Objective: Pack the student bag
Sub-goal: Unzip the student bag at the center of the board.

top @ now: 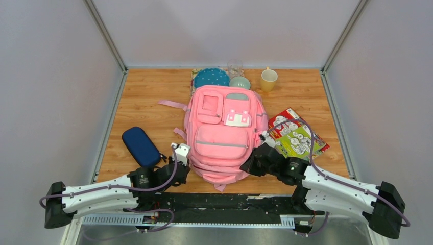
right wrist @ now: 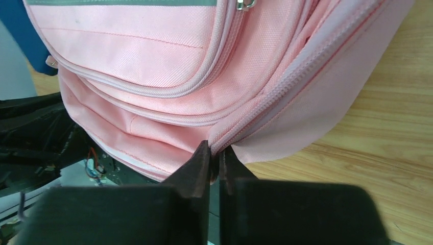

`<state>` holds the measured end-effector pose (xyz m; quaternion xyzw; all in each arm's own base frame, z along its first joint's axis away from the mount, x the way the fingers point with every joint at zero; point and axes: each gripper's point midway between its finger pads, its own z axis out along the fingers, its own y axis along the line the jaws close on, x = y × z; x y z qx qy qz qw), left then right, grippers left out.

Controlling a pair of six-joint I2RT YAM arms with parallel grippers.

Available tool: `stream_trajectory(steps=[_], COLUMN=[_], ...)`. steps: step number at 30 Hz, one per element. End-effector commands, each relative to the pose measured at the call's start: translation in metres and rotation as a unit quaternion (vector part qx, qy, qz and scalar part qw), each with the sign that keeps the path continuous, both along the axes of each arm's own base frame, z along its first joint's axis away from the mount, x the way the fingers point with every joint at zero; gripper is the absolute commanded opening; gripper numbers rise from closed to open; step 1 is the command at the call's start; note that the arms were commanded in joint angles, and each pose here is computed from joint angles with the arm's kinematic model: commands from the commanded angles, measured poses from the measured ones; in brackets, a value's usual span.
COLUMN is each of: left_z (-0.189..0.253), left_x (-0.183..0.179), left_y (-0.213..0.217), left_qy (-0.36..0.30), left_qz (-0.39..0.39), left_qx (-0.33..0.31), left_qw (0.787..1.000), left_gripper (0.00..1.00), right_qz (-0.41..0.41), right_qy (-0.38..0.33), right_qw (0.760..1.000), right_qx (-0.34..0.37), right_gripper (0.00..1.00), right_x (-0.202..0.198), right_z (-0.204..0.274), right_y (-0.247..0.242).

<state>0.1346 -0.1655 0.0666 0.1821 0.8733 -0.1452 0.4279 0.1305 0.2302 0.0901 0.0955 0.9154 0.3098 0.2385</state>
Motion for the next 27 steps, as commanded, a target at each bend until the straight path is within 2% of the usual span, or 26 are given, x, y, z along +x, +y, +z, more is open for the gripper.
stream_trajectory(steps=[1, 2, 3, 4, 6, 7, 9, 12, 16, 17, 22, 23, 24, 26, 27], left_z=[-0.005, -0.005, -0.006, -0.002, 0.002, 0.009, 0.017, 0.036, 0.071, 0.084, 0.138, 0.149, 0.154, 0.166, 0.167], left_x=[0.002, 0.001, -0.001, -0.001, 0.0, 0.002, 0.003, 0.007, 0.016, 0.022, 0.037, 0.039, 0.037, 0.048, 0.046], left_y=[0.035, 0.036, 0.037, 0.035, 0.042, 0.041, 0.048, 0.046, 0.016, -0.002, -0.096, -0.117, -0.137, -0.183, -0.199], left_qy=[0.013, 0.018, 0.024, 0.026, 0.026, 0.025, 0.02, 0.01, -0.017, -0.031, -0.065, -0.071, -0.072, -0.079, -0.076], left_qz=[0.063, 0.064, 0.063, 0.066, 0.08, 0.089, 0.102, 0.104, 0.061, 0.049, -0.081, -0.105, -0.15, -0.183, -0.216], left_qx=[0.045, 0.047, 0.05, 0.048, 0.061, 0.057, 0.068, 0.059, 0.025, -0.004, -0.016, -0.028, -0.023, -0.028, -0.032], left_qw=[0.997, 0.997, 0.996, 0.996, 0.995, 0.994, 0.992, 0.993, 0.998, 0.998, 0.994, 0.992, 0.986, 0.979, 0.973], left_gripper=[0.36, 0.39, 0.53, 0.58, 0.7, 0.73, 0.81, 0.82, 0.82, 0.82, 0.85, 0.85, 0.85, 0.86, 0.88], right_qz=[0.029, 0.027, 0.027, 0.028, 0.018, 0.013, -0.015, -0.093, -0.194, -0.202, -0.278, -0.271, -0.308, -0.311, -0.344], right_qy=[-0.018, -0.018, -0.017, -0.019, -0.034, -0.039, -0.061, -0.09, -0.099, -0.091, -0.061, -0.047, -0.035, -0.01, -0.001], right_qw=[0.999, 0.998, 0.998, 0.998, 0.997, 0.997, 0.995, 0.981, 0.959, 0.959, 0.945, 0.95, 0.941, 0.943, 0.933], right_qx=[-0.041, -0.045, -0.052, -0.055, -0.06, -0.065, -0.084, -0.143, -0.179, -0.174, -0.164, -0.146, -0.139, -0.115, -0.109], right_gripper=[0.17, 0.24, 0.33, 0.5, 0.64, 0.7, 0.72, 0.79, 0.82, 0.82, 0.83, 0.83, 0.83, 0.84, 0.84], right_x=[0.004, 0.005, 0.005, 0.005, 0.008, 0.009, 0.015, 0.028, 0.04, 0.04, 0.053, 0.051, 0.054, 0.052, 0.054], right_z=[0.007, 0.008, 0.007, 0.008, 0.019, 0.022, 0.038, 0.053, 0.07, 0.07, 0.074, 0.073, 0.072, 0.063, 0.062], right_y=[-0.002, -0.003, -0.006, -0.007, -0.014, -0.018, -0.034, -0.078, -0.136, -0.141, -0.186, -0.183, -0.198, -0.199, -0.211])
